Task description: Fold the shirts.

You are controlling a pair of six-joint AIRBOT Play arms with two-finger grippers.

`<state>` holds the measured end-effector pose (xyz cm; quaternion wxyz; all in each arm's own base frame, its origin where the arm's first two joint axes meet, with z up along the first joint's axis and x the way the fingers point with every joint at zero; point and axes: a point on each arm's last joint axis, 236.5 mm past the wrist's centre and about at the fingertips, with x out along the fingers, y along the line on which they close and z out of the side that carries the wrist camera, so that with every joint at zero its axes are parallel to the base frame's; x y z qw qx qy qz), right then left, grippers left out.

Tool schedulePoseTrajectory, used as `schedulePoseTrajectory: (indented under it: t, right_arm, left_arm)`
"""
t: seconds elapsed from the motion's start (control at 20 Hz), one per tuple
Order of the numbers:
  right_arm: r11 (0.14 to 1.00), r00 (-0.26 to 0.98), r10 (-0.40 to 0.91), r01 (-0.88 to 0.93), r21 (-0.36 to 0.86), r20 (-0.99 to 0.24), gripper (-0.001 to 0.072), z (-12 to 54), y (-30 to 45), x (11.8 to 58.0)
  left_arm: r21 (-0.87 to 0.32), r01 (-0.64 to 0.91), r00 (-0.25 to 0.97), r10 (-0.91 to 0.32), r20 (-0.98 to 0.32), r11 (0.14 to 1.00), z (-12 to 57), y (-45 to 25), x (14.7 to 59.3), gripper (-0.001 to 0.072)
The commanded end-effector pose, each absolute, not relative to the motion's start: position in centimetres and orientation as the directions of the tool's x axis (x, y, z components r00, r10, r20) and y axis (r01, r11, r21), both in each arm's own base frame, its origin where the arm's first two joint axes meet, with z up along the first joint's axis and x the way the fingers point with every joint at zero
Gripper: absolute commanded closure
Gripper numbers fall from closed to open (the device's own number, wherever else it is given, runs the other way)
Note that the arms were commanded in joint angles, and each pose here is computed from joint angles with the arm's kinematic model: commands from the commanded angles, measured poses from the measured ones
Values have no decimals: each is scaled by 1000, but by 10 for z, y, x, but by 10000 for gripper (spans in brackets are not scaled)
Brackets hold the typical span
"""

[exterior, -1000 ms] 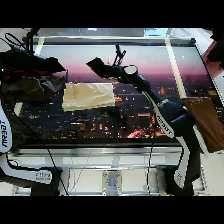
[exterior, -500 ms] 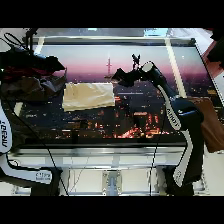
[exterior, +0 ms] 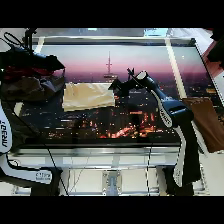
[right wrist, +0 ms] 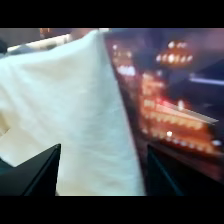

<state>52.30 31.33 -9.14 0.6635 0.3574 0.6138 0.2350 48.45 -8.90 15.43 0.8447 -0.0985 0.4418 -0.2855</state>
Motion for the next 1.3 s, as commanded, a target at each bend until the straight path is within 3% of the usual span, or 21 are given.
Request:
schedulePoseTrajectory:
  t: [0.0,0.2,0.25,0.3,0.35,0.6,0.7,1.0,1.25]
  right_arm:
    - [623,113,766,111,774,-633,92,-98,340,512]
    - [623,75,774,94,777,-629,116,-99,364,495]
    - [617,70,779,92,782,-623,225,-98,370,492]
    - [599,65,794,90,796,-605,468,-94,377,490]
    - [572,72,814,78,817,-577,664,-87,382,491]
    - [346,163,927,-17,938,-339,682,-18,387,520]
    - [337,249,916,-55,940,-314,682,10,361,544]
    - [507,458,788,-104,856,-411,683,82,215,588]
    - [700,598,576,-9,714,-558,683,143,43,564]
  left_arm:
    - [-415,399,449,-569,-689,818,155,-89,485,696]
    - [-413,411,434,-573,-696,813,153,-89,481,696]
    - [-413,414,429,-574,-698,811,153,-90,480,696]
    - [-413,415,427,-574,-698,811,153,-90,480,696]
    - [-413,415,426,-574,-699,811,153,-90,479,696]
    - [-411,422,418,-576,-702,808,152,-90,478,696]
    - [-410,422,417,-574,-705,809,151,-90,477,696]
    - [-409,421,420,-573,-704,810,151,-90,478,696]
    - [-417,410,419,-573,-704,811,152,-90,478,696]
